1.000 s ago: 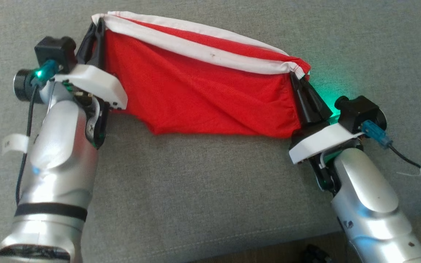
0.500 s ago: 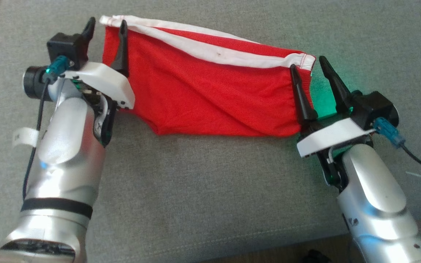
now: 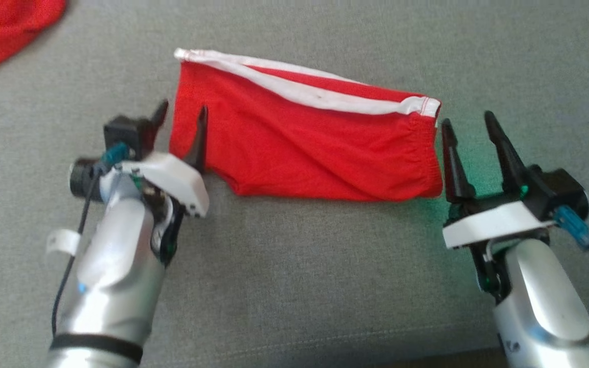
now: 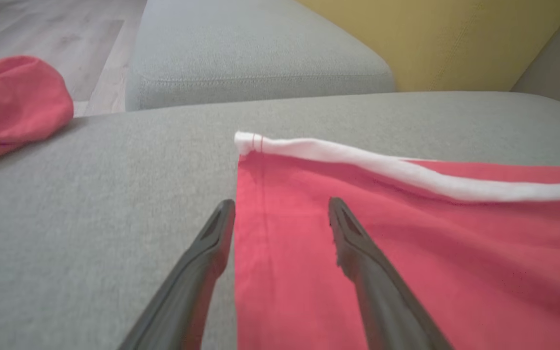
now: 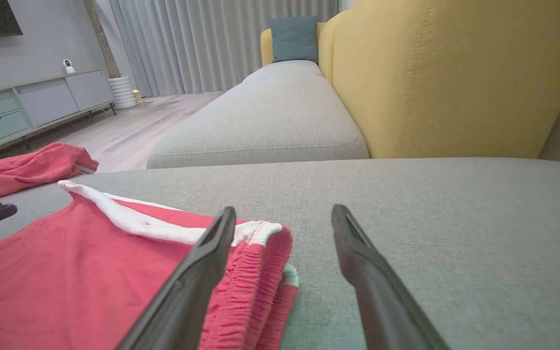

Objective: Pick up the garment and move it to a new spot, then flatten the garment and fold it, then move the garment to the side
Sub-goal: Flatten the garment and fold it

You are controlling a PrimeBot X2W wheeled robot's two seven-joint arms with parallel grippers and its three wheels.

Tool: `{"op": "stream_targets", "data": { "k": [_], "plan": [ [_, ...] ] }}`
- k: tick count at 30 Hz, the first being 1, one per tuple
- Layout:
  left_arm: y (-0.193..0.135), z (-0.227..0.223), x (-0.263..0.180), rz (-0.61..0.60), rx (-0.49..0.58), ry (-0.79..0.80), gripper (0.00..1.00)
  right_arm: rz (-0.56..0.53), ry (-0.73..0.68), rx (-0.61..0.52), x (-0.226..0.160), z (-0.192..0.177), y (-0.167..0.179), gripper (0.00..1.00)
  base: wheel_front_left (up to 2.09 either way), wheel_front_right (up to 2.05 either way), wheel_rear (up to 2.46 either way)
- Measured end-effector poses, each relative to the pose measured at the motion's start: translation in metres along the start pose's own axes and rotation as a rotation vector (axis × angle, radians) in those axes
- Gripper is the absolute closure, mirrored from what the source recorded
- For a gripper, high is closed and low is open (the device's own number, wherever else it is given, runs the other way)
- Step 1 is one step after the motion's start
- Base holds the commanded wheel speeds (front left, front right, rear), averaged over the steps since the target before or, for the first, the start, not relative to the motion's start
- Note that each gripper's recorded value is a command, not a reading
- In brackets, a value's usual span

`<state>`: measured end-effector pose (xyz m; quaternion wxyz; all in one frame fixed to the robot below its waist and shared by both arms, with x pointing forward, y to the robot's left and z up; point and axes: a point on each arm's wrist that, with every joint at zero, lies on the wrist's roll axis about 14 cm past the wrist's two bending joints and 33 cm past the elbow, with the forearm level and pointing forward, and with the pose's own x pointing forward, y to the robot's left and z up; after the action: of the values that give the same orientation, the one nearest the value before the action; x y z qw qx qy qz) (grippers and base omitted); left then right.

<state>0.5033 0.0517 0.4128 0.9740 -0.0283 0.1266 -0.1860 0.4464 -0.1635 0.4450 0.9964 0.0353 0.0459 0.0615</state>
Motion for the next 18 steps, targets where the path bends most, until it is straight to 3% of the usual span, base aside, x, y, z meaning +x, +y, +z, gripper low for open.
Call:
{"op": "stream_targets", "data": {
  "k": [7,18],
  "plan": [
    [0.002,-0.024,-0.025,0.036,-0.015,0.139,0.0,-0.013,-0.054,0.002,-0.016,0.019,-0.001,0.0,0.0,0.0,0.0],
    [0.009,-0.042,-0.019,0.075,-0.073,0.255,0.0,-0.046,-0.088,-0.008,-0.024,0.03,-0.012,0.0,0.0,0.0,0.0]
  ]
}}
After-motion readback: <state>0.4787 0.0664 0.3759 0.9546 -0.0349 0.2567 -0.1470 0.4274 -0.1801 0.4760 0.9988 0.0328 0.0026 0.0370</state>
